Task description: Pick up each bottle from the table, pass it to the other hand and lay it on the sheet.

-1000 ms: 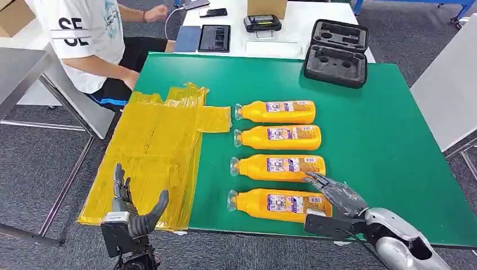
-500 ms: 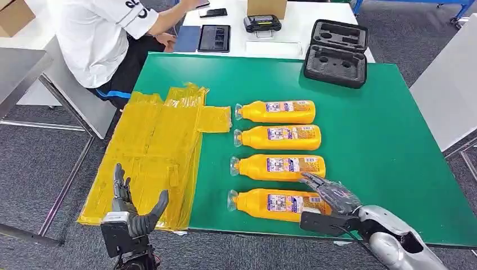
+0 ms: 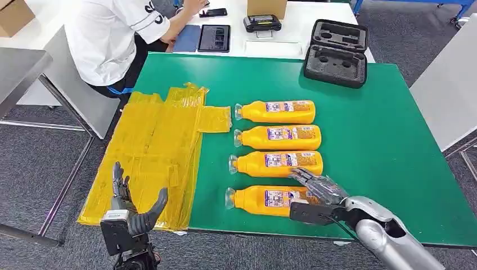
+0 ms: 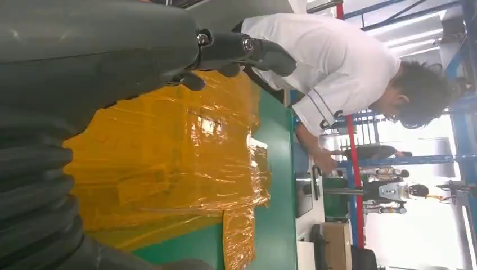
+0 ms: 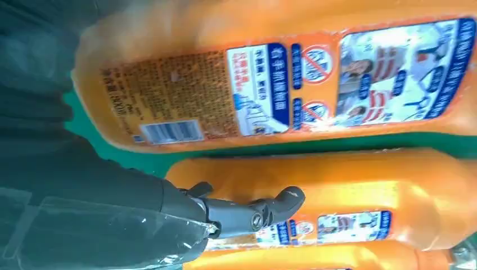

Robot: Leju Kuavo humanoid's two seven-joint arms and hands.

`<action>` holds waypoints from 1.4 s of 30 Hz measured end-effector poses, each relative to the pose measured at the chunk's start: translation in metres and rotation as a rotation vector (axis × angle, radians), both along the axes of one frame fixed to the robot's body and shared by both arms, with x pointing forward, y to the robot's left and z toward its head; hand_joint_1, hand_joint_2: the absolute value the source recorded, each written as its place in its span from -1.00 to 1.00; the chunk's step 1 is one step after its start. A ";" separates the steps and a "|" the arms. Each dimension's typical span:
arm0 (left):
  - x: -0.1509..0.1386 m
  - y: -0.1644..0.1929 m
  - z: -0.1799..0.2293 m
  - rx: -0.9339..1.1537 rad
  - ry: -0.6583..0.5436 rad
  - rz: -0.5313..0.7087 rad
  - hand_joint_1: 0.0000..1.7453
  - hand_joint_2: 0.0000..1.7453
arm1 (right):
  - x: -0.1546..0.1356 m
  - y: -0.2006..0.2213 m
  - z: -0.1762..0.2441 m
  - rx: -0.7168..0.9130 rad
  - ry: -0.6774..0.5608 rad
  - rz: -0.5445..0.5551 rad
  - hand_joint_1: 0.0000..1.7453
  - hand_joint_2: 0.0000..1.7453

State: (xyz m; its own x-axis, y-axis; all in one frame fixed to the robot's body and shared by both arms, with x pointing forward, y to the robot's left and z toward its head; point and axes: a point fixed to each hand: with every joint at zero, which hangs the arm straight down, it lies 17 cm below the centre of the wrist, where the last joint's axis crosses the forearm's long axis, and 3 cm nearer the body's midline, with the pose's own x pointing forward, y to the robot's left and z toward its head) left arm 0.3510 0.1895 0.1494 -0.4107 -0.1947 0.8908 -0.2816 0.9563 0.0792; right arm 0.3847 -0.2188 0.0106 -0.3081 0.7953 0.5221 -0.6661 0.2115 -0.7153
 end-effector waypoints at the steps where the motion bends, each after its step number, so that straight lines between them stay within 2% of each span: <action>1: 0.000 0.000 0.000 0.000 -0.001 0.000 -1.00 1.00 | 0.000 0.001 -0.001 0.000 0.002 0.002 -1.00 1.00; 28: 0.004 -0.005 0.005 -0.012 -0.007 -0.010 -1.00 1.00 | -0.017 0.000 -0.026 -0.048 0.079 0.028 -1.00 1.00; 29: 0.004 -0.005 0.005 -0.012 -0.007 -0.011 -1.00 1.00 | -0.018 -0.001 -0.026 -0.051 0.081 0.028 -0.92 1.00; 30: 0.004 -0.005 0.005 -0.012 -0.007 -0.011 -1.00 1.00 | -0.019 -0.002 -0.027 -0.055 0.086 0.030 -0.68 1.00; 31: 0.004 -0.005 0.005 -0.012 -0.006 -0.011 -1.00 1.00 | -0.020 -0.002 -0.028 -0.059 0.088 0.032 -0.28 1.00; 32: 0.004 -0.005 0.005 -0.012 -0.006 -0.011 -1.00 1.00 | -0.020 -0.003 -0.029 -0.062 0.090 0.033 0.36 1.00; 34: 0.005 -0.005 0.005 -0.013 -0.005 -0.014 -1.00 1.00 | -0.022 -0.005 -0.031 -0.073 0.097 0.036 0.76 1.00; 35: 0.005 -0.005 0.005 -0.015 -0.004 -0.016 -1.00 1.00 | -0.022 -0.006 -0.031 -0.079 0.100 0.034 0.88 1.00; 37: 0.005 -0.006 0.005 -0.015 -0.003 -0.018 -1.00 1.00 | -0.022 -0.009 -0.032 -0.087 0.105 0.033 0.98 1.00; 42: 0.005 -0.005 0.005 -0.016 -0.005 -0.018 -1.00 1.00 | -0.022 -0.017 -0.033 -0.101 0.108 0.031 1.00 1.00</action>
State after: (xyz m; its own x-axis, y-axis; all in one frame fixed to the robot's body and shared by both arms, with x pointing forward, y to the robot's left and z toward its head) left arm 0.3565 0.1840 0.1544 -0.4183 -0.1726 0.8918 -0.2642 0.9624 0.0624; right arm 0.3622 -0.2355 -0.0227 -0.2794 0.8367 0.4711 -0.7455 0.1202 -0.6555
